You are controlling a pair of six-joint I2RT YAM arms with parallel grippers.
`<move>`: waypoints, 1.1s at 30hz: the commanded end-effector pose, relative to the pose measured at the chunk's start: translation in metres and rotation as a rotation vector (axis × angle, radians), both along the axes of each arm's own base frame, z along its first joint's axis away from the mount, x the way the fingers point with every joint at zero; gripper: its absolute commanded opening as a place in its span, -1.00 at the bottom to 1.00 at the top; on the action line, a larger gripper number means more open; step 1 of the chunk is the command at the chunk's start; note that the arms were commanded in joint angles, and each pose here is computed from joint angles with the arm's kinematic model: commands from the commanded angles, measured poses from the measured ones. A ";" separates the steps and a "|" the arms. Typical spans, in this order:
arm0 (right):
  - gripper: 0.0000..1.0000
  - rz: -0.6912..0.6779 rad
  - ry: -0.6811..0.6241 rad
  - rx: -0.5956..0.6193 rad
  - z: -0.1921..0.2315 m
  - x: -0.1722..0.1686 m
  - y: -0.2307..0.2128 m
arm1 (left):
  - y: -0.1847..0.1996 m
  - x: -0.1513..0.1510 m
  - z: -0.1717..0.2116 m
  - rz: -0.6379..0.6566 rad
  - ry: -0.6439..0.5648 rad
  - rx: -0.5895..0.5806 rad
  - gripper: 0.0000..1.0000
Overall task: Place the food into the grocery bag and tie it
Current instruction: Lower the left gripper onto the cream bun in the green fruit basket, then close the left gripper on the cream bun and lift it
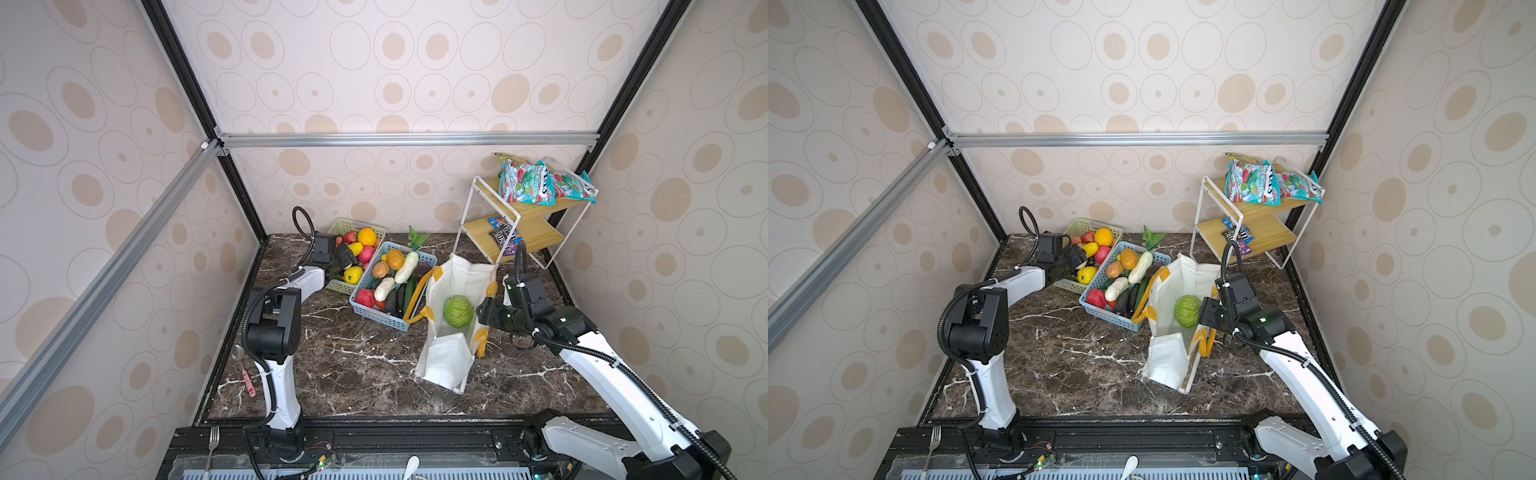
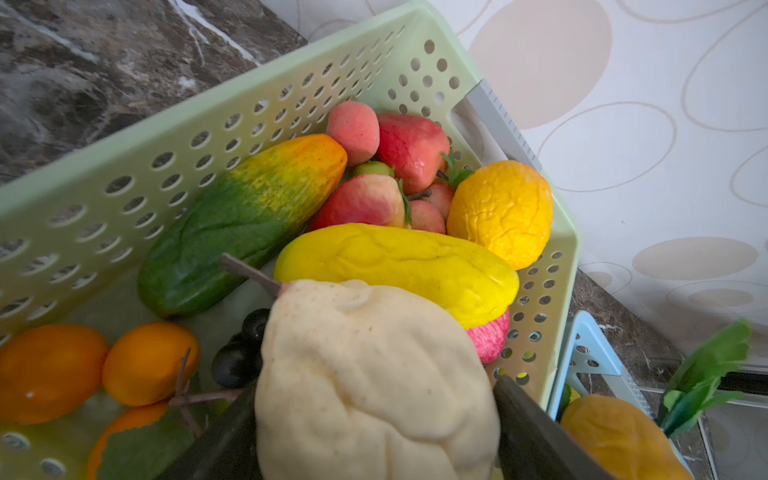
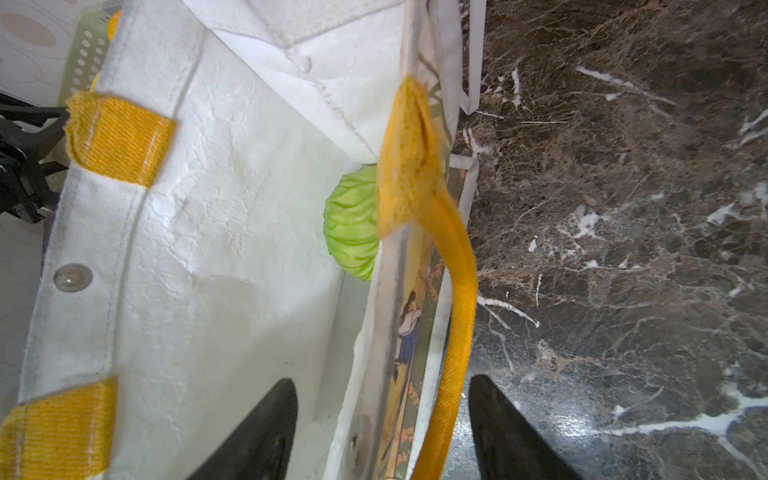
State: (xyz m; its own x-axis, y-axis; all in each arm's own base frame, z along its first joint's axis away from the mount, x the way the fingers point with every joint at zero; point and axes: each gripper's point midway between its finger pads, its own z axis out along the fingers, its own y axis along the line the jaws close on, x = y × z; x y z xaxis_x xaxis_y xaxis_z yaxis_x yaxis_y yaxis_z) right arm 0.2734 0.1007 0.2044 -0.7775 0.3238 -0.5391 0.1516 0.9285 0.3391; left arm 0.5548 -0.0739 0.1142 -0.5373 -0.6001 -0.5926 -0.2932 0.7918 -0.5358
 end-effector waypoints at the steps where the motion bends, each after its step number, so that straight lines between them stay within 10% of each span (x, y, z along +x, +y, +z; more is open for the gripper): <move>1: 0.37 -0.025 -0.009 -0.003 0.001 -0.002 -0.006 | 0.005 0.004 -0.006 0.007 0.002 0.007 0.49; 33: 0.37 -0.015 -0.010 0.004 0.001 0.000 -0.003 | 0.001 -0.016 0.071 -0.042 -0.110 0.005 0.18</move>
